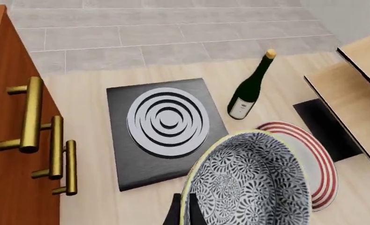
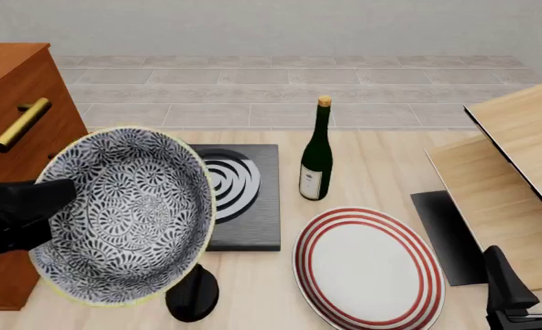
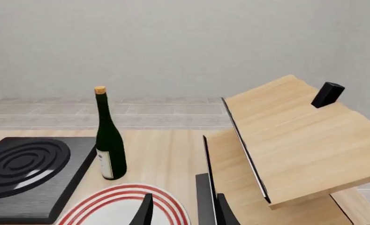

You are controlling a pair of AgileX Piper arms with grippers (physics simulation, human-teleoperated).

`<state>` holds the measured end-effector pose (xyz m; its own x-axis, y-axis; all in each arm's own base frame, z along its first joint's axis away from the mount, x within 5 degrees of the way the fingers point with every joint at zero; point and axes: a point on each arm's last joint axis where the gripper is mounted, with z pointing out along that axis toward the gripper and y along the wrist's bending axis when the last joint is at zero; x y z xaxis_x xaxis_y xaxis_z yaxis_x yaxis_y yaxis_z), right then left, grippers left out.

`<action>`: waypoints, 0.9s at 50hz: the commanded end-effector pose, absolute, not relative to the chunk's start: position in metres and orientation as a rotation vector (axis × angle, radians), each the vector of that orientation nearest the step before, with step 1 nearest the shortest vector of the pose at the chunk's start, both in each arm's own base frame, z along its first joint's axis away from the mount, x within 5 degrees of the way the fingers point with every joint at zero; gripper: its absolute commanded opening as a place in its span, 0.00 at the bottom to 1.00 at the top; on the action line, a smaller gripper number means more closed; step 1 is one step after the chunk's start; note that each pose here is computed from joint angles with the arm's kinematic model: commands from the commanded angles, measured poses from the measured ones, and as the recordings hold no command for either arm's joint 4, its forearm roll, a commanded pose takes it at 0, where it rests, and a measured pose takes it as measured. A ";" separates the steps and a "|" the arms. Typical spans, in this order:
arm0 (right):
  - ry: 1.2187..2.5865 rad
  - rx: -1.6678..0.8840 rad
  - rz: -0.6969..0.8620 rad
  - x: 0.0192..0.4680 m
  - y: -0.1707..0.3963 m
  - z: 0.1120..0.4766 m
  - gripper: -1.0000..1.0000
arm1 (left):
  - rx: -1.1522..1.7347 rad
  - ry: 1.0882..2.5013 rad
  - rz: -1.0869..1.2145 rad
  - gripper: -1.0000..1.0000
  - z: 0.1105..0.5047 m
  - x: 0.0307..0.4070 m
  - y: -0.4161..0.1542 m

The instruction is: Put the bowl on the top of the cabinet.

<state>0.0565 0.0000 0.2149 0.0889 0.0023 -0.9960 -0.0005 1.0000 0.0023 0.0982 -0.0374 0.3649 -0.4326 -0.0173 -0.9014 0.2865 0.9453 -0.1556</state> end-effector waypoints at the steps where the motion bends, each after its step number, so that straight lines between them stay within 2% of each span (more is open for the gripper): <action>1: 1.482 0.009 0.005 0.057 0.000 0.215 1.00 | 0.087 1.989 -0.407 0.00 0.372 0.124 -0.046; 17: 1.481 0.013 0.004 0.056 0.000 0.215 1.00 | 0.007 2.001 -0.450 0.00 0.357 0.164 -0.060; 32: 1.483 0.014 0.003 0.056 0.000 0.216 1.00 | -0.113 1.979 -0.494 0.00 0.350 0.179 -0.059; 38: 1.481 0.016 0.003 0.056 -0.001 0.217 1.00 | -0.209 2.042 -0.515 0.00 0.328 0.196 -0.062; 45: 1.481 0.020 0.003 0.056 -0.001 0.215 1.00 | -0.273 2.079 -0.468 0.00 0.321 0.209 -0.054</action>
